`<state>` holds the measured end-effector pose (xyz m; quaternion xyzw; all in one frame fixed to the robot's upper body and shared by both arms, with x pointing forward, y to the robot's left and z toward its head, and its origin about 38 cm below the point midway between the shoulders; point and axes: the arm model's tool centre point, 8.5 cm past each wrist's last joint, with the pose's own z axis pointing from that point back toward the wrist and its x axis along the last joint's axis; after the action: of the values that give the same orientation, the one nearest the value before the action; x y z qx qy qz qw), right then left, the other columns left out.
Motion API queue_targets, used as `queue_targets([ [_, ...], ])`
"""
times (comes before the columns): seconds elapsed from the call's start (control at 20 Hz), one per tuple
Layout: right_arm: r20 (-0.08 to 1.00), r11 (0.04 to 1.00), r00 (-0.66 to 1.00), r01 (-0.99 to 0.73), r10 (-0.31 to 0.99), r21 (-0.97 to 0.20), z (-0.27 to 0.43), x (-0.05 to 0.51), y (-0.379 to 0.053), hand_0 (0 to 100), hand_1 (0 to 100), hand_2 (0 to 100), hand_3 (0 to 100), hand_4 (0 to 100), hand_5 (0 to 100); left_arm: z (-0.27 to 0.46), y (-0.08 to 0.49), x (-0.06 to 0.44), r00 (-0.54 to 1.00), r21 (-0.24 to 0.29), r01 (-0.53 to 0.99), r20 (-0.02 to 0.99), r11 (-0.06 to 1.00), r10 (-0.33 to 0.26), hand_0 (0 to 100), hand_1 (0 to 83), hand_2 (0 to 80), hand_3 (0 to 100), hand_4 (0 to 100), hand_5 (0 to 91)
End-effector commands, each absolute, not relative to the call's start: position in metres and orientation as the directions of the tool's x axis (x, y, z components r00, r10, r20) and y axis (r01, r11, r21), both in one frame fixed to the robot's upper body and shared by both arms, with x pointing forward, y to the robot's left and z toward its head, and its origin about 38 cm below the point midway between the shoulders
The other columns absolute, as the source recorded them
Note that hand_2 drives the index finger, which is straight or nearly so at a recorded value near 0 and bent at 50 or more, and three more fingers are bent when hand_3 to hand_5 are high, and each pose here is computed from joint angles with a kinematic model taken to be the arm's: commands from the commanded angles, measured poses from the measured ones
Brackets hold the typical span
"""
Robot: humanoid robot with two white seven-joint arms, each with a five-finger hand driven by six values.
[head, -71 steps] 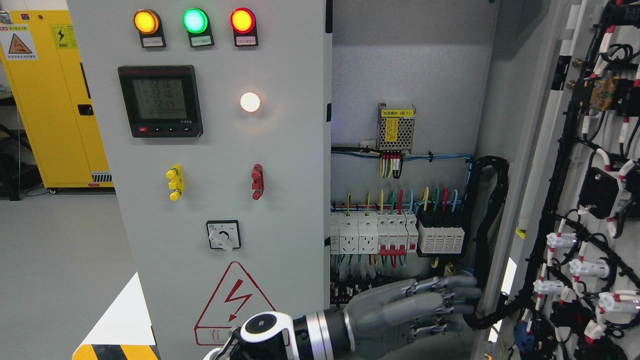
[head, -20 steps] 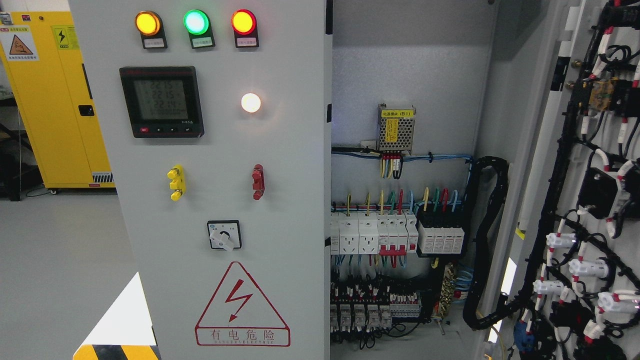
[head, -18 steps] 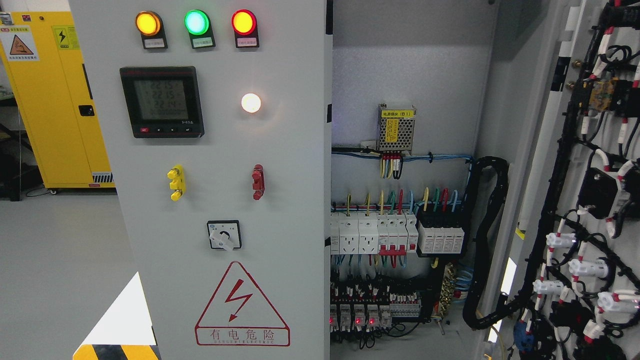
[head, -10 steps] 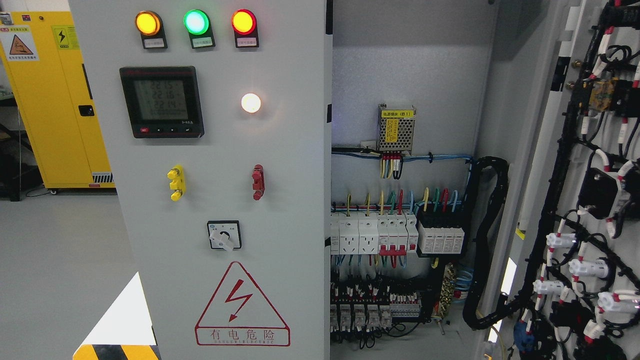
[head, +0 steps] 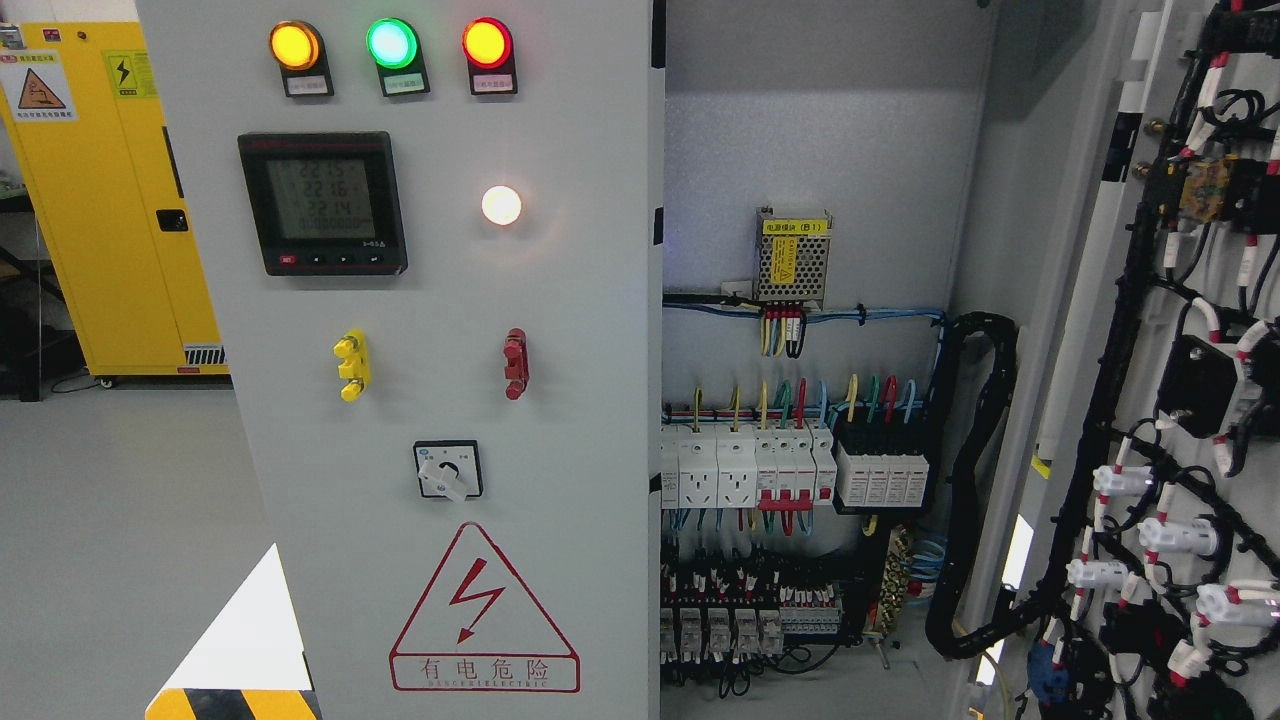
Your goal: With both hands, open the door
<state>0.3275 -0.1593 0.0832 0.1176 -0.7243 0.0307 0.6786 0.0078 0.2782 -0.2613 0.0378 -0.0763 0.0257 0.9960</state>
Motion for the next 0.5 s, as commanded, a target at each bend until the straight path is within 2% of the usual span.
queue_targets([
  [0.0, 0.837, 0.929, -0.454, -0.336, -0.306, 0.158, 0.24, 0.319, -0.128, 0, 50, 4, 0, 0, 0, -0.26, 0.287, 0.005, 0.988, 0.087, -0.058, 0.146, 0.995, 0.045, 12, 55.6, 0.0, 0, 0, 0.0],
  [0.25, 0.778, 0.909, -0.528, -0.395, -0.341, 0.13, 0.281, 0.332, -0.109, 0, 50, 4, 0, 0, 0, -0.261, 0.283, 0.002, 0.989, 0.082, -0.063, 0.14, 0.995, 0.051, 12, 55.6, 0.0, 0, 0, 0.0],
  [0.45, 0.789, 0.908, -0.529, -0.409, -0.313, 0.086, 0.292, 0.351, -0.097, 0, 50, 4, 0, 0, 0, -0.261, 0.28, 0.006, 0.988, 0.076, -0.061, 0.149, 0.995, 0.049, 12, 55.6, 0.0, 0, 0, 0.0],
])
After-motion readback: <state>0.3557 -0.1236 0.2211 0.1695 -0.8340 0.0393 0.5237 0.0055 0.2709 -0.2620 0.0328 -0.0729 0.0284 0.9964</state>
